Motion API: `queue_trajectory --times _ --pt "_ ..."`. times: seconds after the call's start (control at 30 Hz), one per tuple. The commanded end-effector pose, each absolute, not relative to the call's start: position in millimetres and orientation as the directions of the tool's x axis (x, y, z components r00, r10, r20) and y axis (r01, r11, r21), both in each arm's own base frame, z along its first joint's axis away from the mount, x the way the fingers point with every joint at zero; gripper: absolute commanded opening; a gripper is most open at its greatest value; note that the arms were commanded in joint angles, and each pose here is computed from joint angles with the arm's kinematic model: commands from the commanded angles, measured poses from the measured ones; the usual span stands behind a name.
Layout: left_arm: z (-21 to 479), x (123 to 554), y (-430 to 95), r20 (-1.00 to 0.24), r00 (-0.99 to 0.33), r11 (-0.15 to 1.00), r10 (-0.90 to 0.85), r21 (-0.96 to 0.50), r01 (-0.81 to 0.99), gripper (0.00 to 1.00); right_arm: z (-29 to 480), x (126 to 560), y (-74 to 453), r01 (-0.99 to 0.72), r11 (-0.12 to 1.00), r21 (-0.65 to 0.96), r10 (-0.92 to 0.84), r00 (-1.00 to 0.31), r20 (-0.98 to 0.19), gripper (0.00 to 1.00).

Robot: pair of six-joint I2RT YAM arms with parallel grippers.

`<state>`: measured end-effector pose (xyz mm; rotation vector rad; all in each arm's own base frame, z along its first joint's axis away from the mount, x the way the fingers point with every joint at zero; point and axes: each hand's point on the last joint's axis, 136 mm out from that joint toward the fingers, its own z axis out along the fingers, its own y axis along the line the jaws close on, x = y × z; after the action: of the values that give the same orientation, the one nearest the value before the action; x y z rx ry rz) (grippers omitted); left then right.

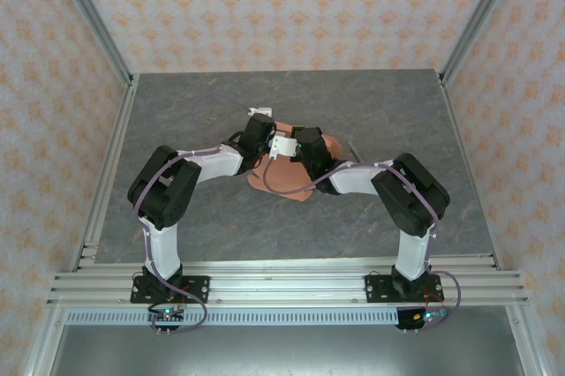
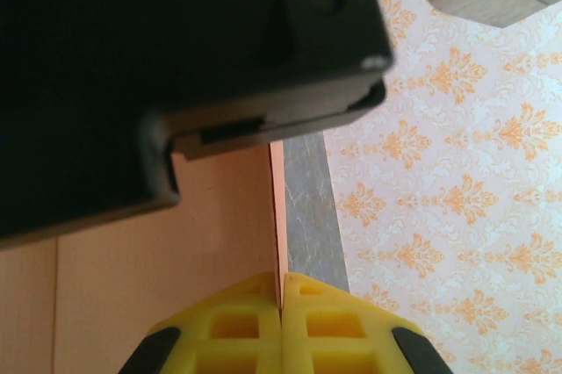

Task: Fold the paper box

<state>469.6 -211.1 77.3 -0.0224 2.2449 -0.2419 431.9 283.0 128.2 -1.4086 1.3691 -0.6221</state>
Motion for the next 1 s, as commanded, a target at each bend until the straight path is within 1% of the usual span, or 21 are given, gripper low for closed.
queue_trajectory --times 0.0,0.13,0.3,0.5,0.73,0.83,0.97 --pt "80 487 -144 -0.799 -0.577 0.979 -0.169 -0.068 -0.192 0.12 145 427 291 -0.402 0.213 -0.891 -0.918 0.230 -0.323 0.00" --pt "80 488 -146 -0.802 -0.576 0.982 -0.156 -0.066 -0.175 0.13 143 427 291 -0.405 0.209 -0.890 -0.921 0.224 -0.318 0.00" --pt "82 489 -162 -0.806 -0.578 0.992 -0.126 -0.104 -0.072 0.13 141 431 287 -0.406 0.207 -0.890 -0.927 0.210 -0.311 0.00" --pt "81 486 -172 -0.803 -0.589 0.992 -0.086 -0.124 0.024 0.27 142 434 283 -0.406 0.215 -0.888 -0.929 0.196 -0.314 0.00" --pt "68 477 -180 -0.763 -0.645 0.980 -0.039 -0.155 0.124 0.36 140 436 281 -0.406 0.209 -0.890 -0.932 0.192 -0.307 0.00" --pt "69 476 -183 -0.748 -0.663 0.976 -0.032 -0.167 0.141 0.36 140 437 282 -0.406 0.208 -0.890 -0.933 0.192 -0.305 0.00" --pt "67 480 -184 -0.742 -0.670 0.975 -0.036 -0.174 0.141 0.32 142 437 282 -0.407 0.210 -0.889 -0.931 0.195 -0.309 0.00"
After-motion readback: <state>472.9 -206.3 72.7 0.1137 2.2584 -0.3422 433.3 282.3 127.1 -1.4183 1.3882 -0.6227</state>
